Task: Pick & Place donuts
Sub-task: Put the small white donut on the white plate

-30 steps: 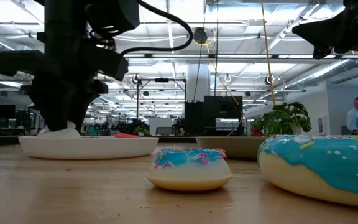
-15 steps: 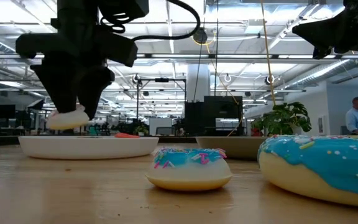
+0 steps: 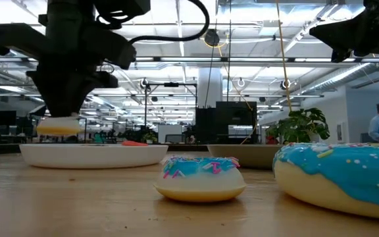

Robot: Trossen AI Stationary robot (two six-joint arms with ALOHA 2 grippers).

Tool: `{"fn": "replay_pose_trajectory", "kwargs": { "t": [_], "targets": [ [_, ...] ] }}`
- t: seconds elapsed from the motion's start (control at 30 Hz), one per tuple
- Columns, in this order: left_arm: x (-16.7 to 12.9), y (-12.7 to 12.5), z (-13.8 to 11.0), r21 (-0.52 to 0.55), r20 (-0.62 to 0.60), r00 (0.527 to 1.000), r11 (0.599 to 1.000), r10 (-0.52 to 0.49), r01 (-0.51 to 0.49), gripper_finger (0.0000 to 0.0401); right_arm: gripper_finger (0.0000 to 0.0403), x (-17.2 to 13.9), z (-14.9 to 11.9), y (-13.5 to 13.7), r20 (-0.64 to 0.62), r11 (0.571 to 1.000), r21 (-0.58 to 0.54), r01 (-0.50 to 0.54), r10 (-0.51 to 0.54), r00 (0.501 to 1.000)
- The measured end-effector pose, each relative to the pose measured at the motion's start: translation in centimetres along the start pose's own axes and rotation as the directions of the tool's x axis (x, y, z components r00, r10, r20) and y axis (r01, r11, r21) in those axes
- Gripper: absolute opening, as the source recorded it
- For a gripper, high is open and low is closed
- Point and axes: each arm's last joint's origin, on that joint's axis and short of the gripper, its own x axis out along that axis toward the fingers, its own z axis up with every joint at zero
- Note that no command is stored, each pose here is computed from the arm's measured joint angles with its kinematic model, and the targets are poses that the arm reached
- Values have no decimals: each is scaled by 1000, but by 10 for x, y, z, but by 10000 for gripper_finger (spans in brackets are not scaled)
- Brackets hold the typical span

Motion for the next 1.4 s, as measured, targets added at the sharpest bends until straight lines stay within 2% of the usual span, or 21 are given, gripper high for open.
{"fn": "replay_pose_trajectory", "kwargs": {
  "t": [0.1, 0.2, 0.47, 0.53, 0.63, 0.73, 0.83, 1.0, 1.1, 1.2, 1.3, 1.4],
  "targets": [
    [0, -2, 1, -17, 15, 1000, 1000, 16, -16, 36, 0, 0, 0, 0, 0, 1000, 0, 0, 0, 1000],
    [0, -2, 3, -62, 42, 999, 998, 24, -21, 81, 0, 0, 0, 0, 0, 1000, 0, 0, 0, 1000],
    [0, -1, 5, -130, 63, 997, 991, 51, -43, 293, 0, 0, -1, 1, -5, 1000, -6, -27, 27, 1000],
    [0, 1, 6, -145, 71, 992, 985, 102, -91, 335, 0, 1, -1, 3, -6, 998, -21, -63, 63, 998],
    [-1, 4, 5, -164, 76, 981, 973, 178, -164, 372, 0, 4, -3, 5, -23, 996, -38, -86, 85, 996],
    [-1, 7, 5, -208, 74, 976, 960, 206, -186, 381, 0, 11, -4, 8, -31, 995, -37, -88, 87, 996],
    [-1, 10, 5, -280, 66, 975, 941, 214, -188, 369, 0, 19, -6, 13, -28, 995, -39, -89, 88, 996],
    [-1, 14, 0, -446, 6, 975, 873, 223, -197, 338, 0, 37, -22, 25, -173, 990, -74, -124, 110, 979],
    [0, 12, -4, -489, -30, 973, 845, 230, -215, 322, 0, 59, -18, 37, -200, 974, -73, -214, 196, 960],
    [2, 8, -6, -514, -31, 976, 834, 215, -200, 310, 0, 88, -18, 54, -239, 944, -73, -323, 298, 924],
    [3, 2, -6, -524, -21, 978, 831, 205, -186, 304, 0, 122, -15, 71, -255, 942, -78, -326, 298, 920],
    [3, -3, -8, -524, -28, 976, 828, 217, -199, 304, 0, 149, -26, 85, -286, 941, -82, -328, 293, 912]
  ]
}}
